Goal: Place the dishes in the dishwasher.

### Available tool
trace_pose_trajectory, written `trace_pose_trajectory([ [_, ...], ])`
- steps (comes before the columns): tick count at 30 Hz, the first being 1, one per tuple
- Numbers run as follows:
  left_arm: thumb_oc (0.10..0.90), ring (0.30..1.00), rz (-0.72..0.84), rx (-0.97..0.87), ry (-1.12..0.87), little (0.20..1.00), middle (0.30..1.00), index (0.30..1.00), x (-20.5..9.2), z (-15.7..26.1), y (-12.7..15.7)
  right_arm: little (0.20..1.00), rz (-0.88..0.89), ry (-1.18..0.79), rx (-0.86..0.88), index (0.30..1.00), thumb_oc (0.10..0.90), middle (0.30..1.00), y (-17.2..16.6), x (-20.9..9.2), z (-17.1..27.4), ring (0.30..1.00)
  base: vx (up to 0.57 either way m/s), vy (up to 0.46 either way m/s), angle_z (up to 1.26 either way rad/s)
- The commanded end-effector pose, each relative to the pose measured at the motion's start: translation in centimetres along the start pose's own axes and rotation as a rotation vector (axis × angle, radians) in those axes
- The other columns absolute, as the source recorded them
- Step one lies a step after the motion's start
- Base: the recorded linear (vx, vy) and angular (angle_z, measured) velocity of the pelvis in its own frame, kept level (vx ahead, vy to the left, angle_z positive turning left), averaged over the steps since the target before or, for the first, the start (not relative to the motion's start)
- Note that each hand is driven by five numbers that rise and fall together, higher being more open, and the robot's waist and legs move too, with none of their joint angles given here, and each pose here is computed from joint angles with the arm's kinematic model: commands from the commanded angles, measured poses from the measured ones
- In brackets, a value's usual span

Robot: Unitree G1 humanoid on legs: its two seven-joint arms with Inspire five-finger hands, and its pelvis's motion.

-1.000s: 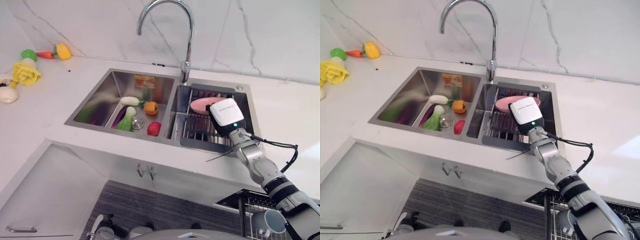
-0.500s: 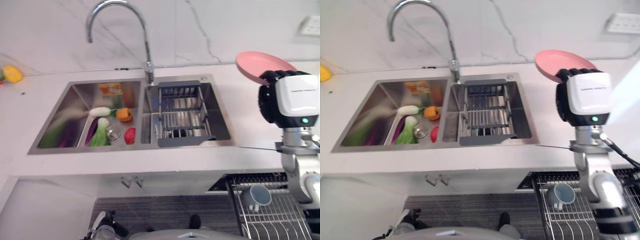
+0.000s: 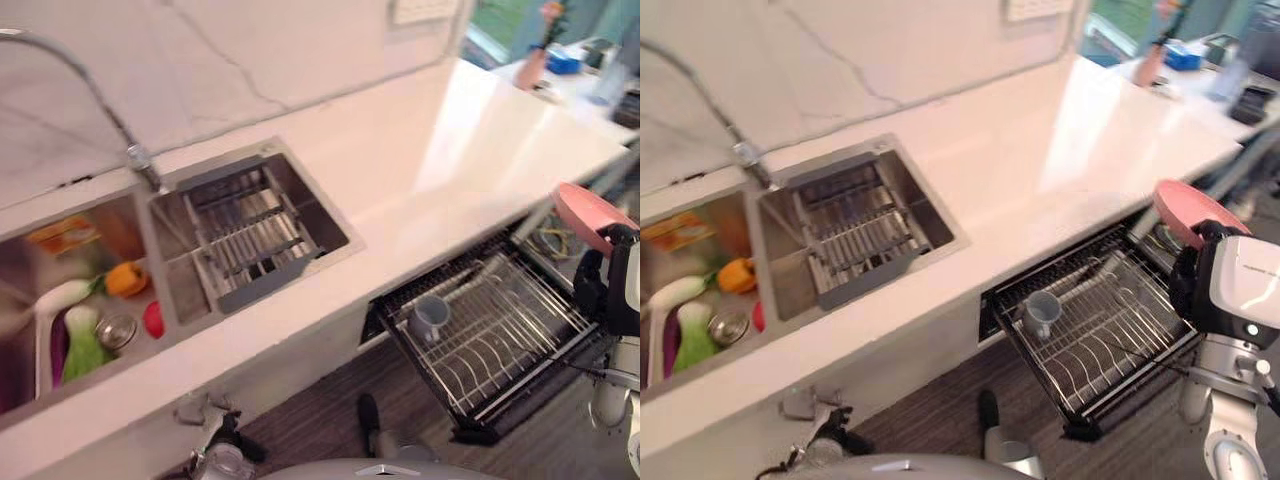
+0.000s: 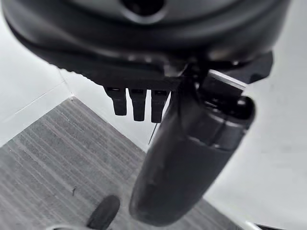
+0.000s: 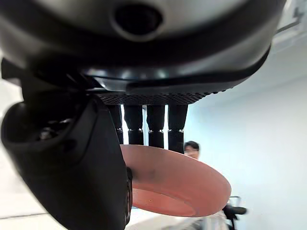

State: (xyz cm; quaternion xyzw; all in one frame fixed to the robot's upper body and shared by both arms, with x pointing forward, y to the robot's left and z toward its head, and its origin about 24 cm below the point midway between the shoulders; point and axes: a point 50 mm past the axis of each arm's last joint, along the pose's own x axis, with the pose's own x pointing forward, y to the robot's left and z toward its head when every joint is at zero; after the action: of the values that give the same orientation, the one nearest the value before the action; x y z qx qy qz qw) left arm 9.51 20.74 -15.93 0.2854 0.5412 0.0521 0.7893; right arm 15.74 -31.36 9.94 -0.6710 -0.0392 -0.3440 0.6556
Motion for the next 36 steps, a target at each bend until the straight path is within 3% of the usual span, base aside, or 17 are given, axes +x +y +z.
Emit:
trace_pose_trajectory([
  [1,0.8,0.9,0.103,0.092,-0.055,0.9,0.9,0.9,0.5,0.1,2.7,0.3,-0.298,-0.049,0.077,0.3,0.4,0.3,-3.9,3.4,1.5,0.3,-0.02,0.024,-0.1],
  [12,0.8,0.9,0.13,0.051,-0.026,0.9,0.9,0.9,1.0,0.1,3.7,0.3,0.023,-0.062,-0.01,0.3,0.4,0.3,2.6,2.4,1.6,0.3,-0.06,0.02,0.02],
  [25,0.8,0.9,0.108,0.068,0.014,0.9,0.9,0.9,1.0,-0.4,3.3,0.316,0.227,-0.08,-0.052,0.316,0.411,0.316,6.3,1.6,2.0,0.316,0.0,-0.012,0.16],
  [26,0.8,0.9,0.106,0.071,0.014,0.9,0.9,0.9,1.0,-0.4,3.2,0.479,0.242,-0.068,-0.05,0.479,0.519,0.479,6.5,1.4,1.8,0.479,0.0,-0.018,0.13],
  [28,0.8,0.9,0.103,0.076,0.006,0.9,0.9,0.9,1.0,-0.2,3.1,0.665,0.246,-0.05,-0.046,0.665,0.643,0.665,6.5,1.3,1.5,0.665,0.01,-0.021,0.12],
  [29,0.8,0.9,0.101,0.077,0.002,0.9,0.9,0.9,1.0,-0.1,3.0,0.9,0.245,-0.043,-0.042,0.9,0.8,0.9,6.5,1.3,1.4,0.9,0.01,-0.025,0.13],
  [36,0.8,0.9,0.091,0.069,-0.005,0.9,0.9,0.9,1.0,0.2,2.8,0.9,0.248,0.051,-0.023,0.9,0.8,0.9,6.2,0.5,-0.2,0.9,0.0,-0.009,0.02],
])
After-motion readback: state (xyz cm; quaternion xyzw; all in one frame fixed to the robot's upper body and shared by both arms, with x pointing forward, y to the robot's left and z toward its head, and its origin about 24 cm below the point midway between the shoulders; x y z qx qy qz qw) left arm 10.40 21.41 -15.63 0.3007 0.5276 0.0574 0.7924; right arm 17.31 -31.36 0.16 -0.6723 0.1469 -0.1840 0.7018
